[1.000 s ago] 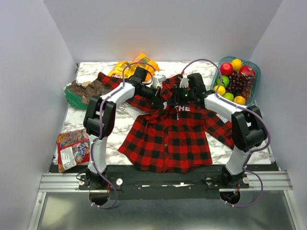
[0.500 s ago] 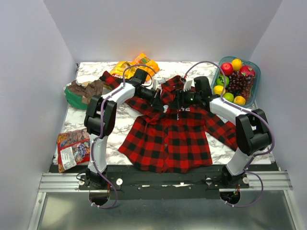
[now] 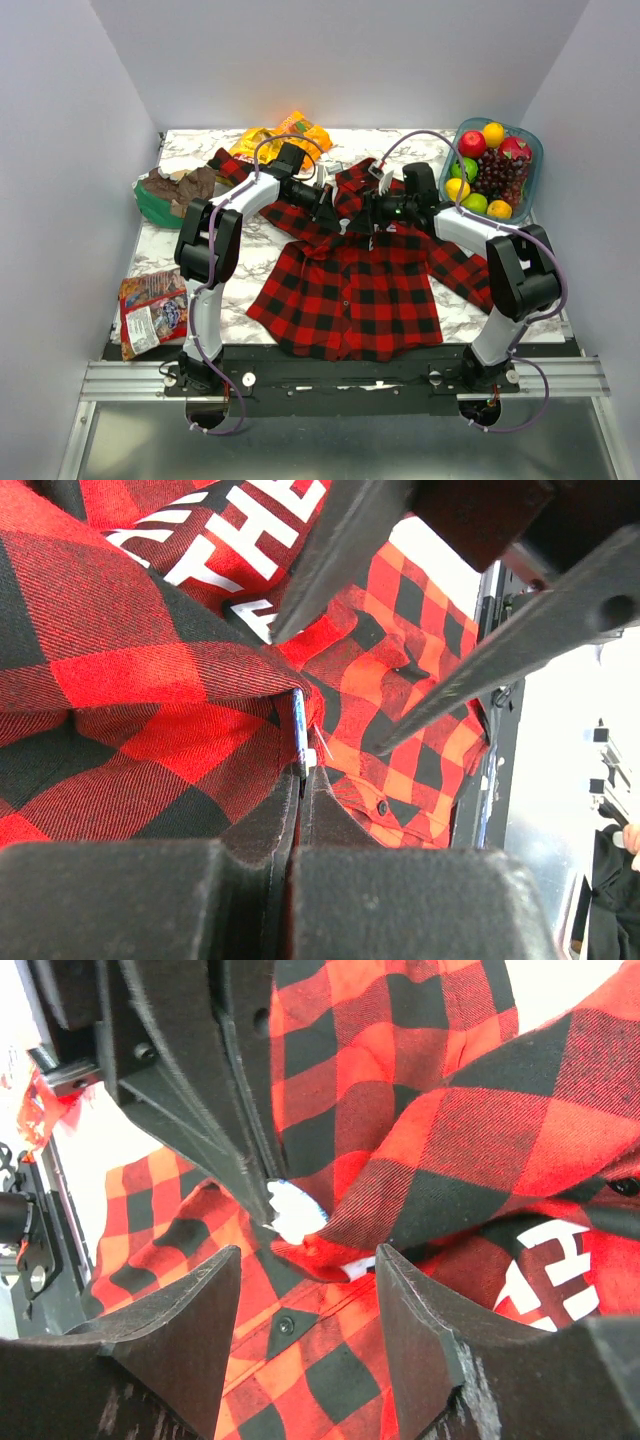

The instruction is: Pin the brooch onto the clothing

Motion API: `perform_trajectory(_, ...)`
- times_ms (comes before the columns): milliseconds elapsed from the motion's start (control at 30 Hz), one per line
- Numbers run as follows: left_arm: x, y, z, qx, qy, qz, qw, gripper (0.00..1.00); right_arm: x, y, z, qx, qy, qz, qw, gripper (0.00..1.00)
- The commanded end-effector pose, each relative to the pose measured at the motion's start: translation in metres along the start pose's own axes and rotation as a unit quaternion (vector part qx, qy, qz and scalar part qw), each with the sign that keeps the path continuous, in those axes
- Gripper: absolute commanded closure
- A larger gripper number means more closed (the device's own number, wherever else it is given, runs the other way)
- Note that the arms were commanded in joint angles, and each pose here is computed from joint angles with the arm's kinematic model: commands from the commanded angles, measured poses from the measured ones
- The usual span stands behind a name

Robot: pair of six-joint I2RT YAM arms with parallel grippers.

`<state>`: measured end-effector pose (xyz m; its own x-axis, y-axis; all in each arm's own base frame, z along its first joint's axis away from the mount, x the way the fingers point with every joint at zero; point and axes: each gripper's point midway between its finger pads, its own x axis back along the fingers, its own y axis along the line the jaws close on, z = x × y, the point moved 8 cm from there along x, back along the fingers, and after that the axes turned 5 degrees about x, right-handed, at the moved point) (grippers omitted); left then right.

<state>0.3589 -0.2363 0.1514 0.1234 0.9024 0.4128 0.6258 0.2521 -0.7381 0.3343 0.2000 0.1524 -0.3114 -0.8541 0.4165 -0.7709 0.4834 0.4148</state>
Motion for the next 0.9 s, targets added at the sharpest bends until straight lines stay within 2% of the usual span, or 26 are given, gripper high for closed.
perform_trajectory(0,0.0014,-0.0052,-0.0052,-0.007,-0.003,0.026,1.0,1.0,-0.009,-0.0078,-0.0019,0.019,-0.006,-0.006,1.0,0.36)
perform_trajectory(867,0.0011,-0.0094,-0.0067,-0.008,-0.006,0.035,0.999,1.0,-0.0162,-0.0151,0.0011,0.016,-0.021,0.003,1.0,0.43)
